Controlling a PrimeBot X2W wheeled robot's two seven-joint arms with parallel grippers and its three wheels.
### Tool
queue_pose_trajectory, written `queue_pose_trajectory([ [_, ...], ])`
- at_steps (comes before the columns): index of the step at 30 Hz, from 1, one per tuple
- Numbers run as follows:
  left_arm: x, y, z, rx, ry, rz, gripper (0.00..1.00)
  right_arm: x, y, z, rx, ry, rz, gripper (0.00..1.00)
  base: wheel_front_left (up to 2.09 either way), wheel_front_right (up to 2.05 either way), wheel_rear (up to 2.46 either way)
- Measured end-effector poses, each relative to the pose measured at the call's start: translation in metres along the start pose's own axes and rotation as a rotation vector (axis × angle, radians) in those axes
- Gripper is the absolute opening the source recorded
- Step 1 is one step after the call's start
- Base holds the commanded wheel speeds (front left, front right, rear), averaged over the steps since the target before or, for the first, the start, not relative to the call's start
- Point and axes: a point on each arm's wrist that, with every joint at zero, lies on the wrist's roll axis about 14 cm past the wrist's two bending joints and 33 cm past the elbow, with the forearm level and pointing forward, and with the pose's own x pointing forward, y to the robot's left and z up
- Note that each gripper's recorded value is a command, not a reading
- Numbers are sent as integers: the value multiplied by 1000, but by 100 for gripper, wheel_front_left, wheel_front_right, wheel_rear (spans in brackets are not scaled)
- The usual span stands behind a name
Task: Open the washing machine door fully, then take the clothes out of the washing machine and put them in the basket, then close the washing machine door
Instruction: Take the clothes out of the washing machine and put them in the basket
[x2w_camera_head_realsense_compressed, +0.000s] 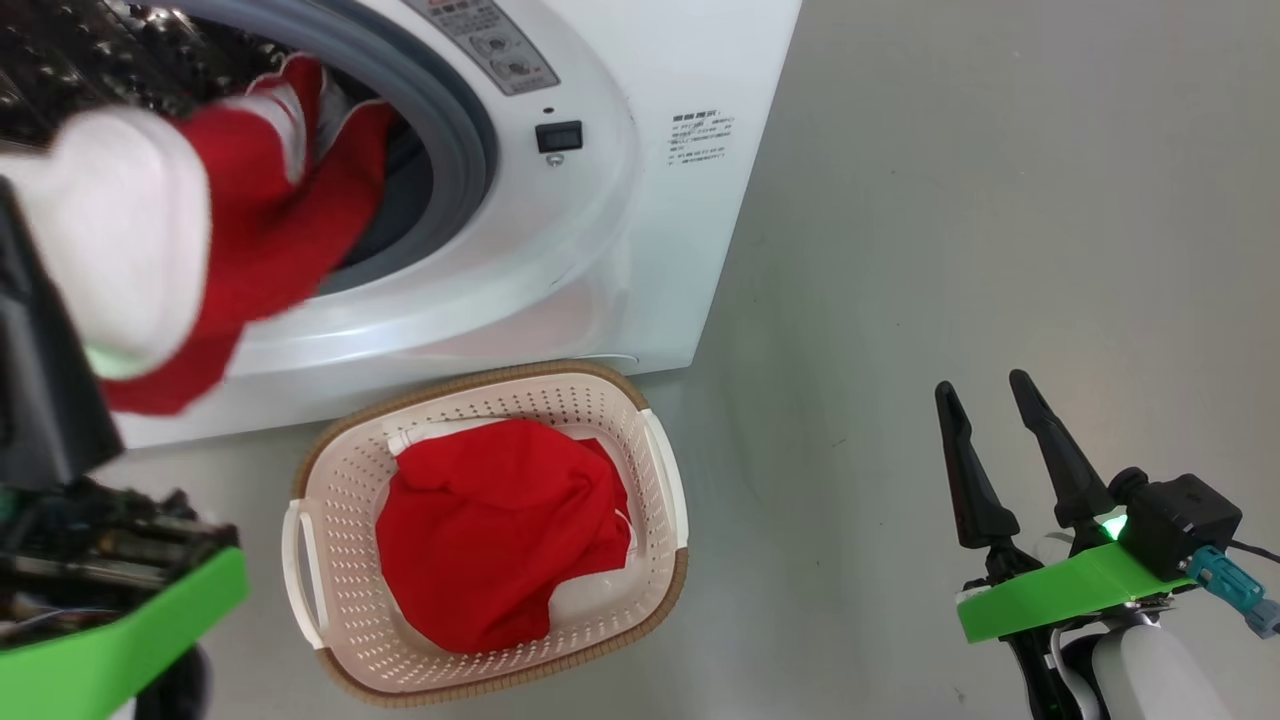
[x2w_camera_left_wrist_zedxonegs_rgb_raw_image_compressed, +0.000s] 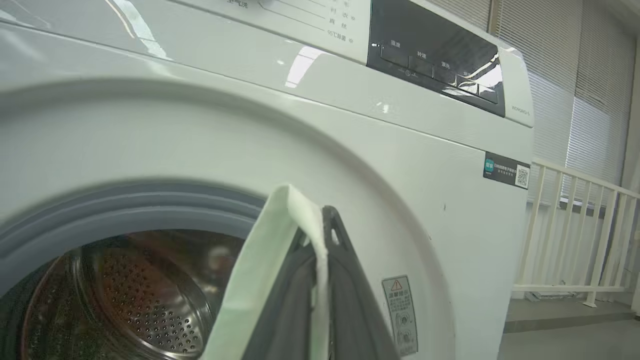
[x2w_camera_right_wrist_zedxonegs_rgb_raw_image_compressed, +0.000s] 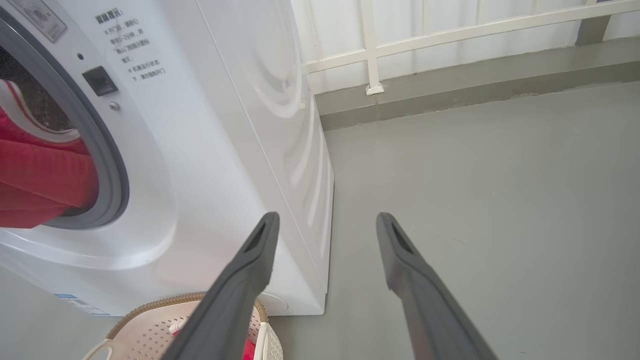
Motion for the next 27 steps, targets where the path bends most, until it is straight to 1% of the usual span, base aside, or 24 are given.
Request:
queue_pose_trajectory([
  [7,-30,14,-56,-12,196,57,0,0,-1,-3,0,8,-2,100,0,0,0],
  [17,-105,47,-164,-28,582,191,0,4,-6,-16,1,40,-14,100,0,0,0],
  [21,-131,49,-201,-37,717,201,0,6,-10,-19,1,48,-23,100,0,0,0],
  [22,-142,49,-217,-37,778,195,0,7,-12,-22,1,56,-29,100,0,0,0],
  [27,-159,44,-251,-41,891,168,0,14,-16,-24,-2,56,-35,100,0,0,0],
])
